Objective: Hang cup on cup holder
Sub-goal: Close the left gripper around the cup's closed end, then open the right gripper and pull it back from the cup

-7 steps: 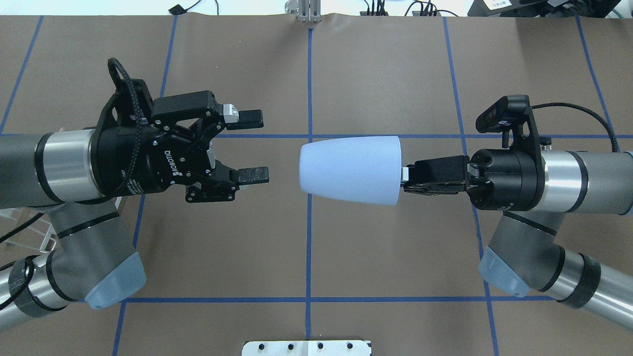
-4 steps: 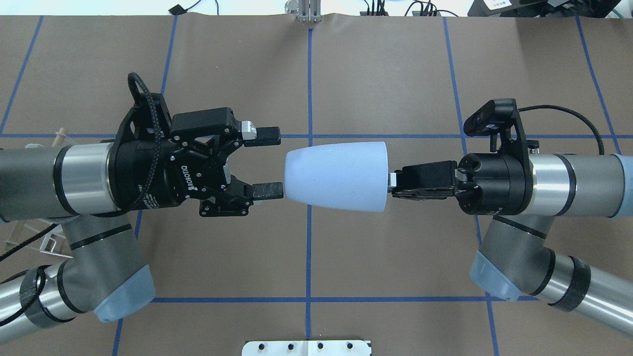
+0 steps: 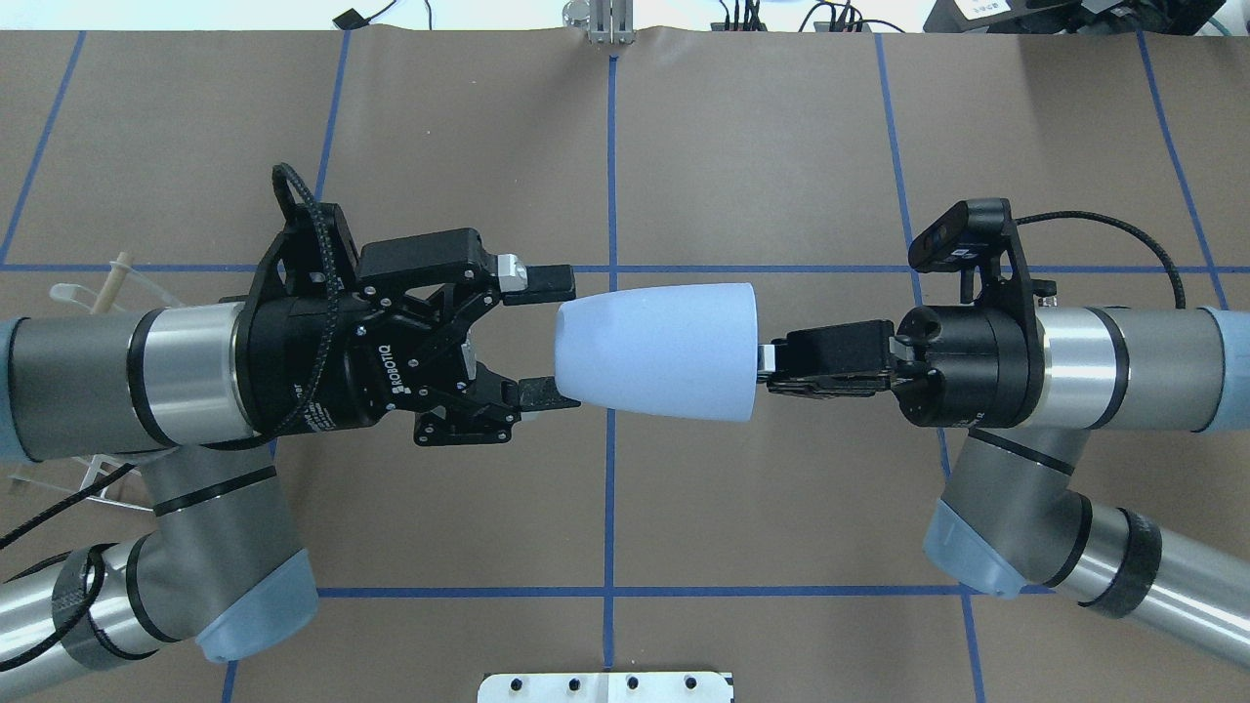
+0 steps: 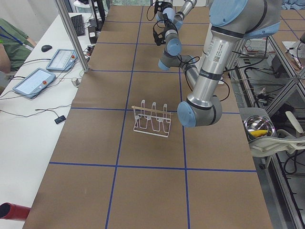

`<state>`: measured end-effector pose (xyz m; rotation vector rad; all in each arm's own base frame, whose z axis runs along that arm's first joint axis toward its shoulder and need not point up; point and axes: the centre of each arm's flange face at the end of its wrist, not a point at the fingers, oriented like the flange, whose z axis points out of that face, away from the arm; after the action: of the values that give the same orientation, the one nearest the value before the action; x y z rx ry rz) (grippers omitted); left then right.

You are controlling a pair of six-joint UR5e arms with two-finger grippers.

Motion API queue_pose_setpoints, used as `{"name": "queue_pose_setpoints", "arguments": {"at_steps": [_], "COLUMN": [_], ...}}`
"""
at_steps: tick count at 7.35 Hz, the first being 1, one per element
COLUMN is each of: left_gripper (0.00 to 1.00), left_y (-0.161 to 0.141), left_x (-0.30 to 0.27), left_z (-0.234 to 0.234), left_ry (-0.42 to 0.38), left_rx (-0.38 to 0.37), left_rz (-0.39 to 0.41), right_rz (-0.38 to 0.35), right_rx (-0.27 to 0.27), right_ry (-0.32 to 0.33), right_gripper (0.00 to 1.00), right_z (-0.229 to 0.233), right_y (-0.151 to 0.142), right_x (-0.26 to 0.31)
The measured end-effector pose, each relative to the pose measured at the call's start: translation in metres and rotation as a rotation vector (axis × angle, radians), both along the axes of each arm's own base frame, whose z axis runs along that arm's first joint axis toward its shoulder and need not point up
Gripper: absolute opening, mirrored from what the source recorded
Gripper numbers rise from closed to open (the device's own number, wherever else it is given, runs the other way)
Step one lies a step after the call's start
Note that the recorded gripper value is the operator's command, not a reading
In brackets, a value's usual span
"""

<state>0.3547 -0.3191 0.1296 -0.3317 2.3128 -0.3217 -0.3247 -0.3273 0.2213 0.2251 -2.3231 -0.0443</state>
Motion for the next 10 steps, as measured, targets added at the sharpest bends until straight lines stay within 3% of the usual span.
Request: {"name": "queue_pose_setpoints", "arguments": {"at_steps": [10], "left_gripper": [0.97], "left_y": [0.016], "left_x": [0.010], "left_z": [-0.006], "left_ry": [0.017], "left_rx": [0.002], "left_rz": [0.037], "right_rz": [-0.008], "right_rx": [-0.002], "right_ry": [0.001], "right_gripper": [0.00], "right_z": [0.000], "right_y": [0.002], "right_x": [-0.003]}}
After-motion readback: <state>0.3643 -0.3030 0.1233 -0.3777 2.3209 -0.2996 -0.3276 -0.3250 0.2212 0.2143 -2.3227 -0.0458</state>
